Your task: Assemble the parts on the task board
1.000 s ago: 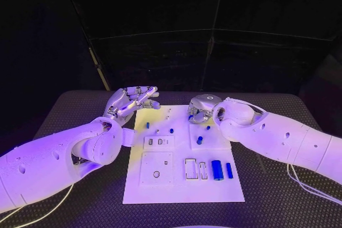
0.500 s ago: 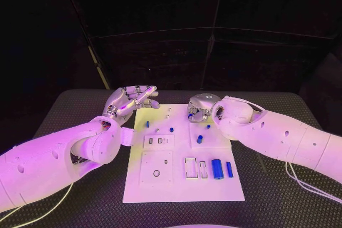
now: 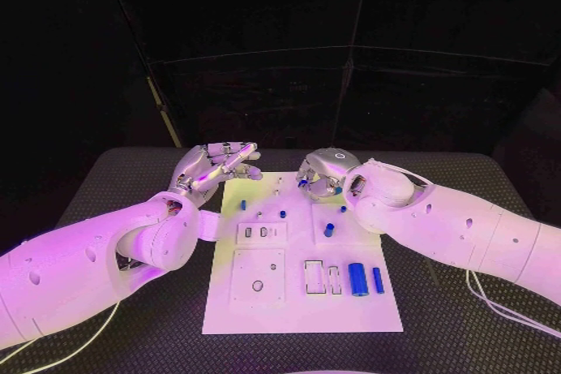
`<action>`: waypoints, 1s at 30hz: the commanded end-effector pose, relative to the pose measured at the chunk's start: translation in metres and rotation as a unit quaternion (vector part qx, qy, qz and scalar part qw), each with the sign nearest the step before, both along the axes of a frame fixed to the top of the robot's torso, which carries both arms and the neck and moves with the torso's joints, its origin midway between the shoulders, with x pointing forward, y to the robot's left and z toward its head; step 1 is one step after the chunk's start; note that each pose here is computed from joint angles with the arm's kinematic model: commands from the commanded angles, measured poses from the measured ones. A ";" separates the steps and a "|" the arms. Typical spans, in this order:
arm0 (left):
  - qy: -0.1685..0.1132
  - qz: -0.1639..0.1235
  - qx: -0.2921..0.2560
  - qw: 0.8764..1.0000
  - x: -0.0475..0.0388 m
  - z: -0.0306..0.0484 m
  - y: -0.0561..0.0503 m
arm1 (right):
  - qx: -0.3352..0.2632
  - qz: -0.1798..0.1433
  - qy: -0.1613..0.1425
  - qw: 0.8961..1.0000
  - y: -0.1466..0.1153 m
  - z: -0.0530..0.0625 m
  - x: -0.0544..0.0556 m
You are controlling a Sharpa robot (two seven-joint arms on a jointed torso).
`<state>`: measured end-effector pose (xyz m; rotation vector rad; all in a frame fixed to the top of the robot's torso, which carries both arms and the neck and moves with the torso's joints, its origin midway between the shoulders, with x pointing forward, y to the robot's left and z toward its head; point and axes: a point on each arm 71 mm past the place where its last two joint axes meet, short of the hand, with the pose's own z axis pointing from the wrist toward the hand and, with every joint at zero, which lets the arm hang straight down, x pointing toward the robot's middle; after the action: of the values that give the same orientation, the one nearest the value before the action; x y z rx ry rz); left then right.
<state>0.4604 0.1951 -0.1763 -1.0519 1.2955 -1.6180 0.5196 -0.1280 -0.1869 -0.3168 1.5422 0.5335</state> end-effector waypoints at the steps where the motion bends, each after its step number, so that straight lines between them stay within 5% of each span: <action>1: -0.005 -0.009 -0.003 1.000 -0.0005 0.0018 -0.002 | 0.037 0.005 -0.035 0.999 0.005 0.009 0.003; 18: -0.013 -0.004 -0.005 1.000 -0.0029 0.0052 -0.003 | 0.044 0.012 -0.046 0.998 0.025 0.015 0.020; 30: -0.015 -0.006 -0.005 1.000 -0.0046 0.0080 -0.003 | 0.024 0.016 -0.020 0.999 0.032 0.010 0.024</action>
<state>0.4561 0.1928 -0.1714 -1.0416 1.2916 -1.6343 0.5436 -0.0972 -0.1761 -0.2953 1.4616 0.5815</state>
